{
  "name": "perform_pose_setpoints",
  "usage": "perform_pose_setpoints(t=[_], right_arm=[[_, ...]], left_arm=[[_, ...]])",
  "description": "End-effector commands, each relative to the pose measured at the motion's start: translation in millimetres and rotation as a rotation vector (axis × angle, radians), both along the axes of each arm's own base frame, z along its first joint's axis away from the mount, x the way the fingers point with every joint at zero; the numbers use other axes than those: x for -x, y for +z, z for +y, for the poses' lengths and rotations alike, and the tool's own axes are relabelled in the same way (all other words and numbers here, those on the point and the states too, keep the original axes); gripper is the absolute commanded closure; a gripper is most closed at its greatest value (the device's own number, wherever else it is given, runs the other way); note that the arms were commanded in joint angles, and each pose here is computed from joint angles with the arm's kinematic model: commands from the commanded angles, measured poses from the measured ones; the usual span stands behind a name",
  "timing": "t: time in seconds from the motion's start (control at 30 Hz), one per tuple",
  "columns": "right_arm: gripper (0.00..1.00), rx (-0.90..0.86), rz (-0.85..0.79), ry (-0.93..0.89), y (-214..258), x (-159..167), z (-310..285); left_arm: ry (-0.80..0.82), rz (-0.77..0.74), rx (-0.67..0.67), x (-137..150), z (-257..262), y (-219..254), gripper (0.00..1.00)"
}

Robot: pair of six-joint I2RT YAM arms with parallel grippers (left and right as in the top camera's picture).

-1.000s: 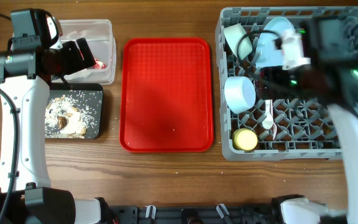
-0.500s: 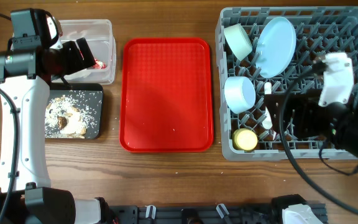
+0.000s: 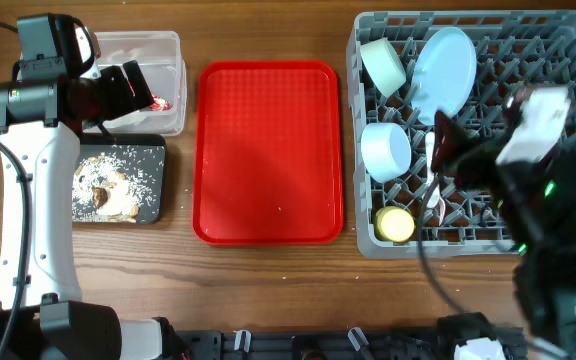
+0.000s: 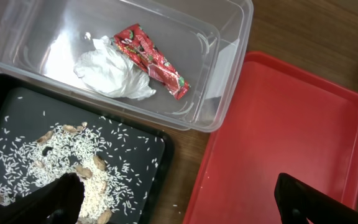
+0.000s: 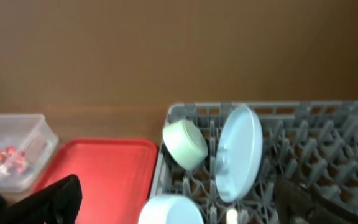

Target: Sort waste into correct bins and load items into the dishwasher rack

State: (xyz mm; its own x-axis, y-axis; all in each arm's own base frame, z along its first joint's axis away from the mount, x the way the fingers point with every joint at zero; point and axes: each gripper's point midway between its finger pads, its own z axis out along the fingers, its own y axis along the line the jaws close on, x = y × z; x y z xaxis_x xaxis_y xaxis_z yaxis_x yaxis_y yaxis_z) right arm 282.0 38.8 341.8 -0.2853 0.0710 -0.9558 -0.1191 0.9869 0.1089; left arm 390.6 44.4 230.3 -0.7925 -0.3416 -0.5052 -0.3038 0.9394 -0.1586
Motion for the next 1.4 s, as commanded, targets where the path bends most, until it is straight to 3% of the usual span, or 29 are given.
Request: perform_pose_setpoints(t=[0.0,0.43,0.8,1.37], right_arm=[[0.0,-0.016,-0.092,0.082,-42.5,16.4,7.4],[0.0,-0.015,-0.332,0.019,-128.4,33.9,-5.4],[0.0,-0.021,-0.29,0.062,-163.9,39.2,1.8],[0.0,-0.018,-0.289,0.061,-164.2,39.0,1.6]], left_arm=[[-0.002,-0.004,-0.016,-1.0,2.9,1.7,0.0],[-0.002,-0.004,-0.016,-1.1,2.9,1.6,0.0],[-0.002,-0.004,-0.016,-1.0,2.9,1.7,0.0],[-0.002,-0.004,-0.016,-1.1,2.9,1.6,0.0]])
